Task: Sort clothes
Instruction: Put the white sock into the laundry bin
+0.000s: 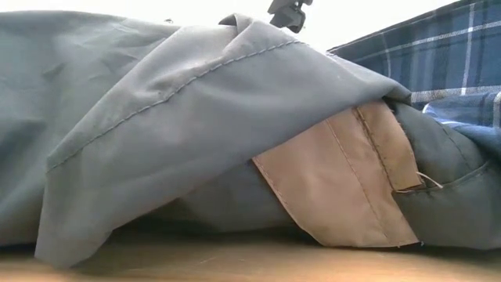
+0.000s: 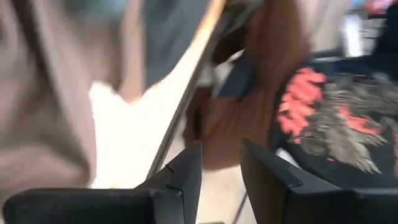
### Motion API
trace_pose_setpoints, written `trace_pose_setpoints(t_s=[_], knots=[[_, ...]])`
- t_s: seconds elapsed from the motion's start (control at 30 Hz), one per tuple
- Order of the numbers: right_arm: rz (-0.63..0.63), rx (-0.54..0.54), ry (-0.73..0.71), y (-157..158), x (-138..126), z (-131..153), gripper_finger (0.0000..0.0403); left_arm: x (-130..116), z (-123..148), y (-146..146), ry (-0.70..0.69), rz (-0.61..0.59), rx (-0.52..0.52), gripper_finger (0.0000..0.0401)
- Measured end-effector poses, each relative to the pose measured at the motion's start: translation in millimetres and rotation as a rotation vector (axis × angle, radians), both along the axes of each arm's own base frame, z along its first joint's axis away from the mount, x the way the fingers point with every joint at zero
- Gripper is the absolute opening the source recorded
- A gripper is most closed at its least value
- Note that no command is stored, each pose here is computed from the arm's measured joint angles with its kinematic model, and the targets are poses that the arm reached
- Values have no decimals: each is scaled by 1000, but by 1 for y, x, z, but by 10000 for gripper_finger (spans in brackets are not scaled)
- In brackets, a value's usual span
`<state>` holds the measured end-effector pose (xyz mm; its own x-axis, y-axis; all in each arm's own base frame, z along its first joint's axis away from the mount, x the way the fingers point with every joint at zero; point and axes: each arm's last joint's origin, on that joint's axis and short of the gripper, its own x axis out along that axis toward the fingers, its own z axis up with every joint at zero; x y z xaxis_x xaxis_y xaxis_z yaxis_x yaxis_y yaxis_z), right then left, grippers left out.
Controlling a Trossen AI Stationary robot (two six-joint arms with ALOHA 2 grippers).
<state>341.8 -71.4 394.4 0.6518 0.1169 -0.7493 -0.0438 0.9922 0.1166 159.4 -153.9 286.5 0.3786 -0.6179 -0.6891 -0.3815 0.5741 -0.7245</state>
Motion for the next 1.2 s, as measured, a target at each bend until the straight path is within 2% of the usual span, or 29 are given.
trace_pose_setpoints(t_s=[0.3, 0.5, 0.83, 1.0, 1.2], knots=[[35, -19, 16, 3, -1, -1, 203, -14, -18, -36, 229, 46, -34, 116], [49, -31, 13, 3, -1, -1, 203, -14, -32, -47, 187, -13, 66, 116], [54, -35, 12, 3, -1, -1, 203, -9, -47, -52, 210, -27, 146, 116], [59, -40, 11, 3, -1, -1, 203, -16, -63, -44, 338, -21, 309, 118], [74, -54, 8, 3, -1, -1, 203, -16, -67, -44, 392, -5, 317, 155]])
